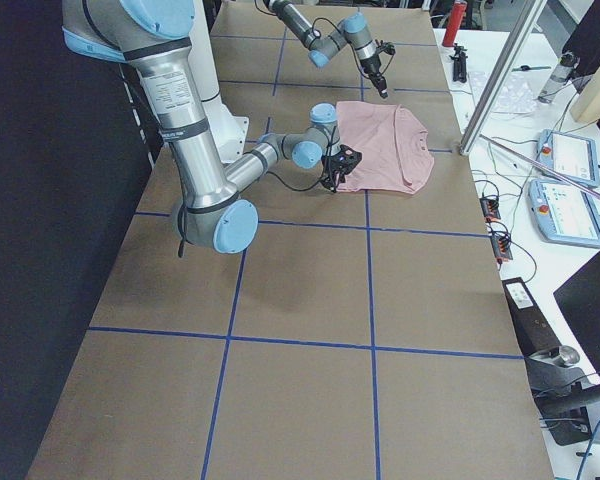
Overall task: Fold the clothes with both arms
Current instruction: 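Move the right gripper down to the folded shirt's nearest corner, then grasp the corner with the right gripper and drag the shirt, rotating it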
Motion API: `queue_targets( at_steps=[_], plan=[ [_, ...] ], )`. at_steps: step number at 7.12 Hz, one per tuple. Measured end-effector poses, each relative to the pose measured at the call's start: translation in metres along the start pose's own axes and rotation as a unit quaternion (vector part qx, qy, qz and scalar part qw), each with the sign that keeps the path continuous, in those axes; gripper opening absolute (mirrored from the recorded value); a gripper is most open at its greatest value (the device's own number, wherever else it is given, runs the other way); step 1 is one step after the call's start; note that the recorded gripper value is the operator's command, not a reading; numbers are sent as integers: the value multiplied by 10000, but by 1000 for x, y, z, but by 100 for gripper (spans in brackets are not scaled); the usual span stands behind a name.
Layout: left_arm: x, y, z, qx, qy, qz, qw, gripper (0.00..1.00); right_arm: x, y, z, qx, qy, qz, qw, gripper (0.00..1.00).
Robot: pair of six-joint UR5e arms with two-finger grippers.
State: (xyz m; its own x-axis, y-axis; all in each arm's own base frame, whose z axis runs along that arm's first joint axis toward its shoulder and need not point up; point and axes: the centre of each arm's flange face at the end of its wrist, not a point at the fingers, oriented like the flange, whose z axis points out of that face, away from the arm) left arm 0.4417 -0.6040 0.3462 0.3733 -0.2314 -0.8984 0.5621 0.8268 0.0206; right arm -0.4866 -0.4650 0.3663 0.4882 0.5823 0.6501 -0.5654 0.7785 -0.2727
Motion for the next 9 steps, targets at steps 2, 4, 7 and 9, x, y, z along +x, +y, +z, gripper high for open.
queue_targets(
  at_steps=[2,4,7,9],
  plan=[
    [-2,0,0,-1,-10,0,10000,36,0,-1,5,12,44,11,10000,0],
    [-3,0,1,-2,-20,3,10000,36,-2,1,5,-4,27,18,10000,0],
    [-4,0,0,-2,-21,4,10000,36,-3,2,-9,-38,-96,-27,9999,0],
    [0,1,-5,1,46,14,10000,36,27,35,-63,-345,-447,-252,9981,0]
  ],
)
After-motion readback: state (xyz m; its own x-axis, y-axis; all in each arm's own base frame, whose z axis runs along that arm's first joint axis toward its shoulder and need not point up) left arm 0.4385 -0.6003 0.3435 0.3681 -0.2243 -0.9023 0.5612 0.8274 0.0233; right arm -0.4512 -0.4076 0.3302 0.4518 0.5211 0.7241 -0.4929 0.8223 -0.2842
